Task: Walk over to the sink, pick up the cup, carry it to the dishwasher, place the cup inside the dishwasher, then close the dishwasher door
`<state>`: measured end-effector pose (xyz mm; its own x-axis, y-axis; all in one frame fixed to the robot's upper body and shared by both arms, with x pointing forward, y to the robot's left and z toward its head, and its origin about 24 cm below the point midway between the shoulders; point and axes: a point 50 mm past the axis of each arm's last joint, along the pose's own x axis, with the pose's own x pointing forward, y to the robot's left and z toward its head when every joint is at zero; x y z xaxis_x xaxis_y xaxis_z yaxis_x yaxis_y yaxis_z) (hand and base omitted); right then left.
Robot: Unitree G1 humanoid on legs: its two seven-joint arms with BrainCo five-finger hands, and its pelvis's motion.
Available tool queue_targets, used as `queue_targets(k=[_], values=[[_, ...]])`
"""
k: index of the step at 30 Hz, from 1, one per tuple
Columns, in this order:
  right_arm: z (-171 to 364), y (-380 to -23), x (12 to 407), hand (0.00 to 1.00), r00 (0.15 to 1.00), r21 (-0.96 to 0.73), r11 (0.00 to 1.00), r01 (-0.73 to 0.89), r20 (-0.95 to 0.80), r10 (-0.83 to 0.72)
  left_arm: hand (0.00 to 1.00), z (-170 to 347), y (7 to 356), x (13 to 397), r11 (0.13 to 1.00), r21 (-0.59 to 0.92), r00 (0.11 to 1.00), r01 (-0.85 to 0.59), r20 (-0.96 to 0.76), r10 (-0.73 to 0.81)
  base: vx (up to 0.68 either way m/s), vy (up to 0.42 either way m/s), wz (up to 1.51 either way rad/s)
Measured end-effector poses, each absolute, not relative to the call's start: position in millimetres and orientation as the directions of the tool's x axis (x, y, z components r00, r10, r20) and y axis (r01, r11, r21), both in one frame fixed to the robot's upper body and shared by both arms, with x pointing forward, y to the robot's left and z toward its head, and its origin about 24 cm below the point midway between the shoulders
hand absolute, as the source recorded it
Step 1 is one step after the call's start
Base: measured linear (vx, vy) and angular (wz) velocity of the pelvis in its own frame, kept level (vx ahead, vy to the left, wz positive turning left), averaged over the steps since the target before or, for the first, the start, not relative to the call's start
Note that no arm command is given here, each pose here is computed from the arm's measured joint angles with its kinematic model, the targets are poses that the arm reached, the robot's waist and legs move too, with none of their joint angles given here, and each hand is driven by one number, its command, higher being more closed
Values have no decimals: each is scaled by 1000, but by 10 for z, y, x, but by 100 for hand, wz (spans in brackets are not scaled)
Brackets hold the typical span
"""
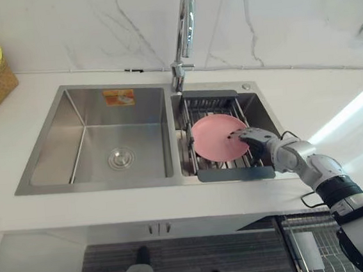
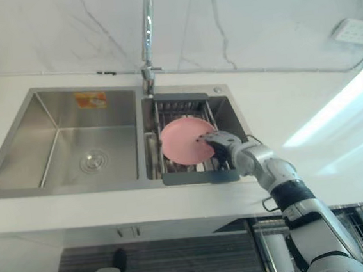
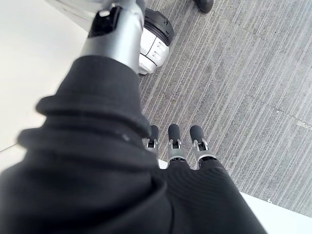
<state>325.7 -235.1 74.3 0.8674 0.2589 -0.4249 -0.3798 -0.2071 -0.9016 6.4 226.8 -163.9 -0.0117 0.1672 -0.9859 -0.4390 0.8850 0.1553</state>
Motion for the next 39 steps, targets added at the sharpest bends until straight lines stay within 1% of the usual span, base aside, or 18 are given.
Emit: queue_targets(k=[5,6,11,16,22,23,28,29,31,39], values=[[780,-2324,3293,0,868,-901,-257,-351,-416,273,0,-1642,2248,66,899,154,-12,-411,-987,163,0,0,0],[775,-2323,3292,0,873,-908,-256,-331,-398,283,0,-1641,2254,66,899,155,-12,-411,-986,164,0,0,0],[710,-2270,3268,0,871,-911,-319,-260,-364,331,0,-1641,2252,67,901,149,-9,-407,-987,159,0,0,0],[734,-2241,3268,0,883,-931,-329,-157,-282,374,0,-1642,2248,66,903,145,-8,-403,-988,155,-1,0,1],[713,-2189,3245,0,865,-936,-329,-126,-266,425,0,-1644,2242,61,905,145,-10,-400,-988,153,0,0,0],[680,-2163,3228,100,851,-932,-336,-135,-283,443,0,-1645,2241,59,906,145,-11,-399,-988,153,0,0,0],[601,-2181,3197,100,832,-924,-341,-171,-321,452,0,-1647,2231,50,909,143,-13,-392,-989,150,0,0,0],[599,-2174,3195,100,831,-925,-339,-171,-320,456,0,-1648,2229,46,909,143,-14,-392,-989,150,0,0,0],[630,-2155,3203,100,832,-940,-303,-159,-293,471,0,-1648,2228,39,909,143,-16,-392,-989,149,0,0,0],[658,-2148,3213,100,834,-948,-282,-150,-274,479,0,-1650,2217,29,919,146,-19,-367,-989,149,0,0,0]])
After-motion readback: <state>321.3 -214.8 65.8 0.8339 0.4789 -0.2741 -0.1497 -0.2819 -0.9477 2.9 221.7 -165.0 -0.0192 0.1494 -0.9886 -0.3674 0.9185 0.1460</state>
